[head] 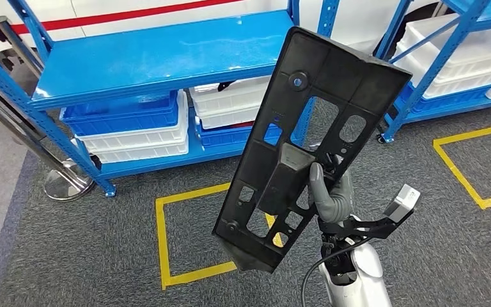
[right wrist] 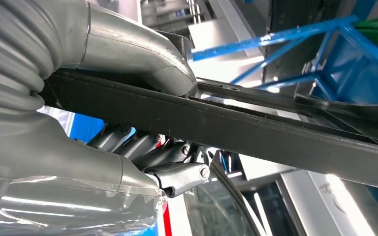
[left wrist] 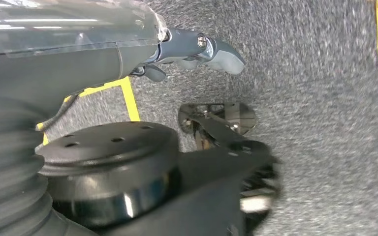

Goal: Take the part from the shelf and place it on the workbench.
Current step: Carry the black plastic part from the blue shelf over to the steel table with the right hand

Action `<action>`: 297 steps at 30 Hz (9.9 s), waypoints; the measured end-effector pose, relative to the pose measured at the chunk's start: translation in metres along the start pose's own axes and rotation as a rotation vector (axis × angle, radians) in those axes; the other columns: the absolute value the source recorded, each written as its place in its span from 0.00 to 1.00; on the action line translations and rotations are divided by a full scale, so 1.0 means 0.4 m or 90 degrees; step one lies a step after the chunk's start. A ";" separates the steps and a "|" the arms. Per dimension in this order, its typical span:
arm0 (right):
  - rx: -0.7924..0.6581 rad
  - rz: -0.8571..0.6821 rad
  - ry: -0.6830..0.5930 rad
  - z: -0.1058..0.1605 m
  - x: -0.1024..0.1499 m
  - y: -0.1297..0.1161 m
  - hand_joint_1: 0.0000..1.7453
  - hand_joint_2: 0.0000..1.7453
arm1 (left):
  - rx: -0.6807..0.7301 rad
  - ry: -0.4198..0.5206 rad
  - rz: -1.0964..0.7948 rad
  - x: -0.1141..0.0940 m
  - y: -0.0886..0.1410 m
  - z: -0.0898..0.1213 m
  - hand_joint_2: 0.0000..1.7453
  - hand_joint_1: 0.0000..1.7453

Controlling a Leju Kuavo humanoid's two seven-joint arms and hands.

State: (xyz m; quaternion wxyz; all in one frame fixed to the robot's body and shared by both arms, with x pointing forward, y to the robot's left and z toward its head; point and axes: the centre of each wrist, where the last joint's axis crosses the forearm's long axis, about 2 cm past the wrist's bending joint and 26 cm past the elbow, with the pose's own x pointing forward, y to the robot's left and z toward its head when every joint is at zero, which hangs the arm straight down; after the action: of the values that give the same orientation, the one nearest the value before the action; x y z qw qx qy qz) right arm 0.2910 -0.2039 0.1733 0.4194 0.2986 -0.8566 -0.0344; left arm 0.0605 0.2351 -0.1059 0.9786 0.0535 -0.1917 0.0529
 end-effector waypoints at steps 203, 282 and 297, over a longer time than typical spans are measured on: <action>0.065 0.227 -0.170 0.006 0.065 0.201 1.00 1.00 | 0.045 0.025 -0.098 0.000 0.090 -0.016 1.00 0.00; 0.178 0.173 -0.186 -0.075 0.030 0.275 1.00 1.00 | 0.031 0.042 -0.081 -0.006 0.075 -0.012 1.00 0.00; 0.173 0.178 -0.183 -0.070 0.030 0.271 1.00 1.00 | 0.032 0.042 -0.084 0.001 0.076 -0.014 1.00 0.00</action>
State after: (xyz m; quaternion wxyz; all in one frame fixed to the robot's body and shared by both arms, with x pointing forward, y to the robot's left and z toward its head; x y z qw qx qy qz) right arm 0.2536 -0.1160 0.2331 0.2496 0.2228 -0.9373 0.0972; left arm 0.0593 0.2658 -0.1084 0.9840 0.0887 -0.1542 -0.0051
